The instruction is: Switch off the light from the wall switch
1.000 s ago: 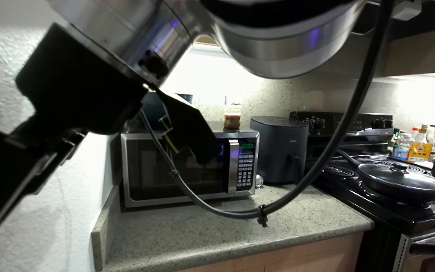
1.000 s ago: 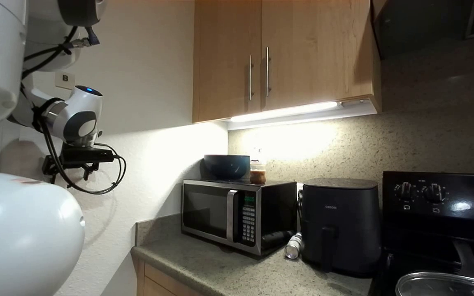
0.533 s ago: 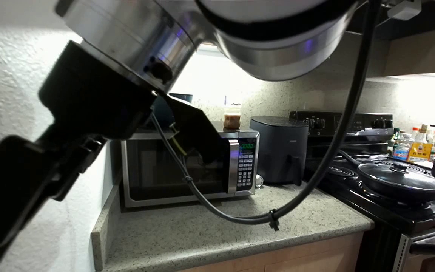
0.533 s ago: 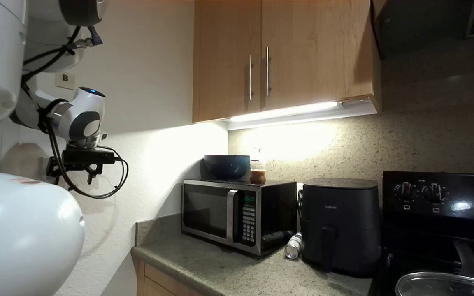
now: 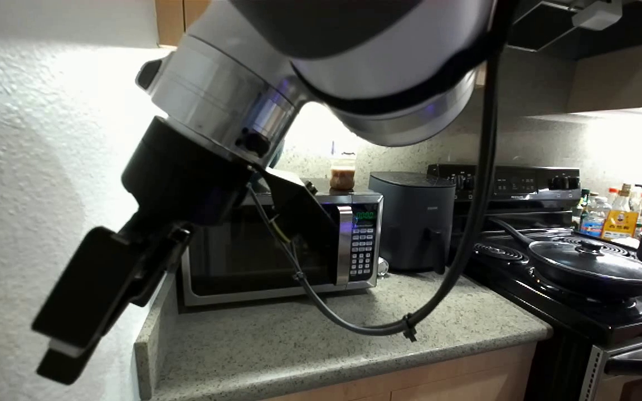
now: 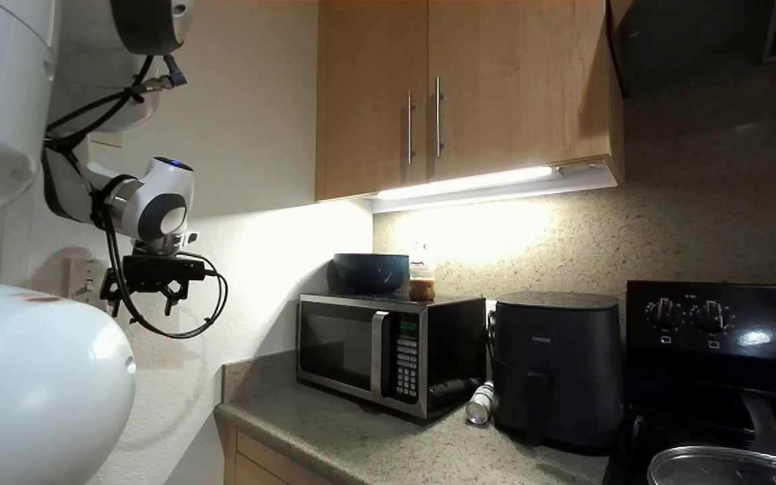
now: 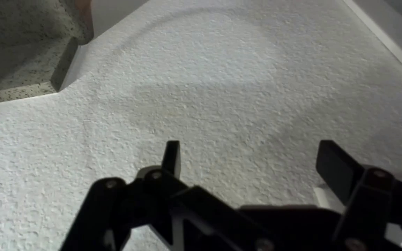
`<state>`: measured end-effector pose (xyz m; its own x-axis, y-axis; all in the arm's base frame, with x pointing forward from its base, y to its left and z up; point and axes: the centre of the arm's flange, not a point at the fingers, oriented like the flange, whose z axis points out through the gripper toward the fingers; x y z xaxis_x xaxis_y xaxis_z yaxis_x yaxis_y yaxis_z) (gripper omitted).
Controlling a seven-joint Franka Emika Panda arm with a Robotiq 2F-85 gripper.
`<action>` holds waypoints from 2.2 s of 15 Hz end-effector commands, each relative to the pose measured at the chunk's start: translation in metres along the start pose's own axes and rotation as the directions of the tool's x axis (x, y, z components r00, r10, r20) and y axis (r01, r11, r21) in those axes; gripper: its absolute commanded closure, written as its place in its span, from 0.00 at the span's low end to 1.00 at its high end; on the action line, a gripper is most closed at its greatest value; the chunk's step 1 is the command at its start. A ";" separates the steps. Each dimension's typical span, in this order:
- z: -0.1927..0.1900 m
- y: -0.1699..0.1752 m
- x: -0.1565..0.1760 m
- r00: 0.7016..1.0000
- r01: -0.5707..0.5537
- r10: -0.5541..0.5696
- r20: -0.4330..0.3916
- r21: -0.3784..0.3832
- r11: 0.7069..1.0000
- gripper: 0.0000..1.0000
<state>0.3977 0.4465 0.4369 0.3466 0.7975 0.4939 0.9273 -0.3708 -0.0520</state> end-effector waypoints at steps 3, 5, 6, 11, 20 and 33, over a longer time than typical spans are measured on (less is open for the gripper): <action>-0.003 -0.023 0.006 1.000 0.021 -0.022 0.020 0.066 0.998 0.00; -0.011 -0.034 0.011 0.999 0.049 -0.049 -0.005 0.065 0.997 0.00; -0.017 -0.041 0.015 0.998 0.065 -0.063 -0.026 0.055 0.996 0.00; -0.047 -0.064 0.030 0.988 0.113 -0.111 -0.105 0.010 0.994 0.00; -0.034 -0.048 0.022 0.999 -0.001 0.005 -0.047 0.077 0.997 0.00; -0.005 -0.012 0.012 0.994 -0.108 0.111 -0.016 0.121 0.987 0.00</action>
<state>0.3881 0.4571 0.4449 0.4237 0.7602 0.4924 0.9041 -0.3883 -0.1785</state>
